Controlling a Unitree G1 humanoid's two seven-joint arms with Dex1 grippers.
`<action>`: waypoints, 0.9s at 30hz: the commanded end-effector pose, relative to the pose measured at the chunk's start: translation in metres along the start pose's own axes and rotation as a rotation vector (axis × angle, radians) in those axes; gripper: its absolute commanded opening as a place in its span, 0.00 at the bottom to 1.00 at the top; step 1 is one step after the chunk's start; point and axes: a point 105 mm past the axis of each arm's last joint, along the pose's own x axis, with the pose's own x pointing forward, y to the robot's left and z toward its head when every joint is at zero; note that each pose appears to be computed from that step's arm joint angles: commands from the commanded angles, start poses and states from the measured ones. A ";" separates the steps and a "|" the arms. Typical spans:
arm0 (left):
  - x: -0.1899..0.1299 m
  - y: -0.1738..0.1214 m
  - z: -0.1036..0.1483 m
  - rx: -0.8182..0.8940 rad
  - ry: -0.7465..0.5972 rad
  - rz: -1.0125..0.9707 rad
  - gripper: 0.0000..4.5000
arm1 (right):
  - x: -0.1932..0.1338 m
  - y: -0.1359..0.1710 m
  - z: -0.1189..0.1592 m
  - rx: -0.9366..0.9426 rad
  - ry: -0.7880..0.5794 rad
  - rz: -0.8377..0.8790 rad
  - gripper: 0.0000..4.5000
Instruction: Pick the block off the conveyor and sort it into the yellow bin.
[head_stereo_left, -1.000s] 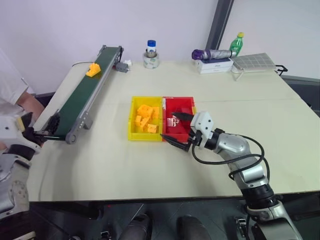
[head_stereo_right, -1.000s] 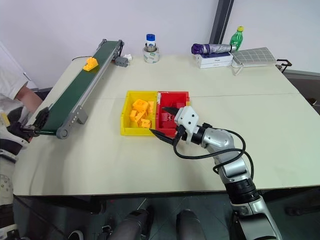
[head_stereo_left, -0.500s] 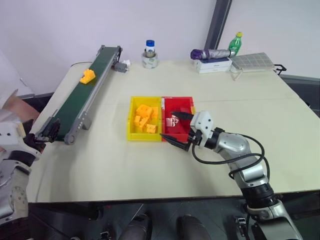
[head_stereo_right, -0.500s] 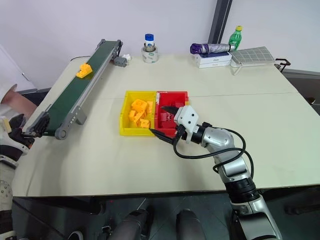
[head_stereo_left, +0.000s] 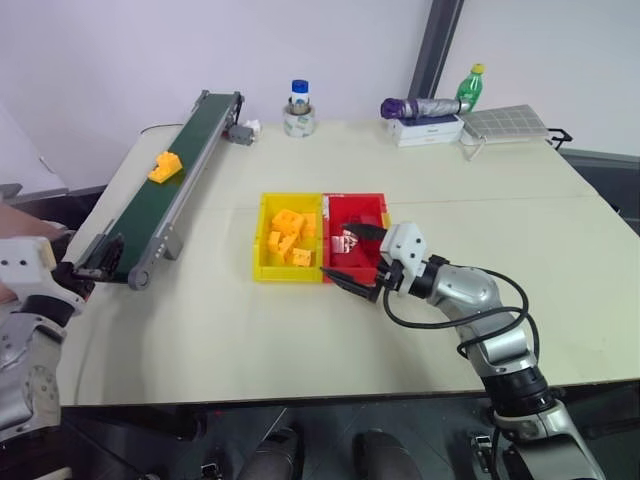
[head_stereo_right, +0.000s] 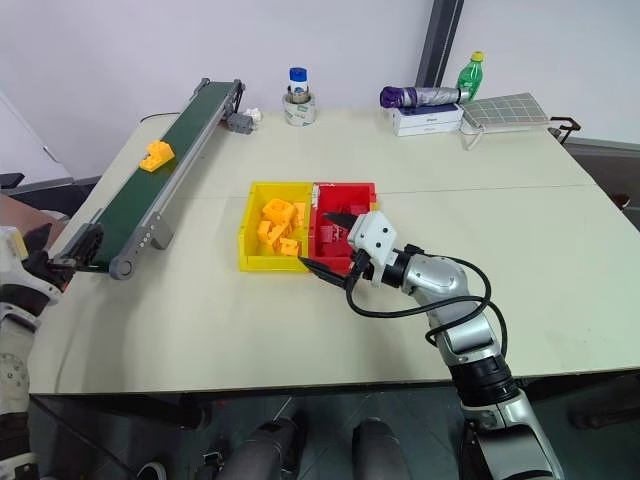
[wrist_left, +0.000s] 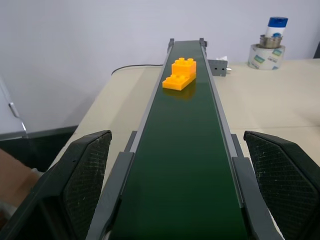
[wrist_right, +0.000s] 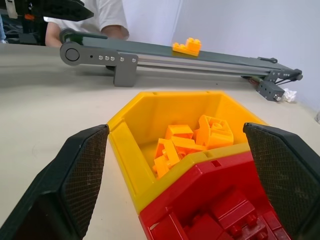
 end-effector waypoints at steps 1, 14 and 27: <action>0.003 0.000 0.014 0.049 -0.038 -0.009 0.99 | 0.001 -0.001 0.011 -0.033 -0.043 -0.006 1.00; 0.036 0.006 0.021 0.154 0.050 -0.039 0.99 | 0.002 -0.002 0.010 -0.034 -0.038 -0.012 1.00; 0.078 0.009 0.021 0.161 0.208 -0.222 0.99 | 0.002 0.000 0.011 -0.032 -0.039 -0.032 1.00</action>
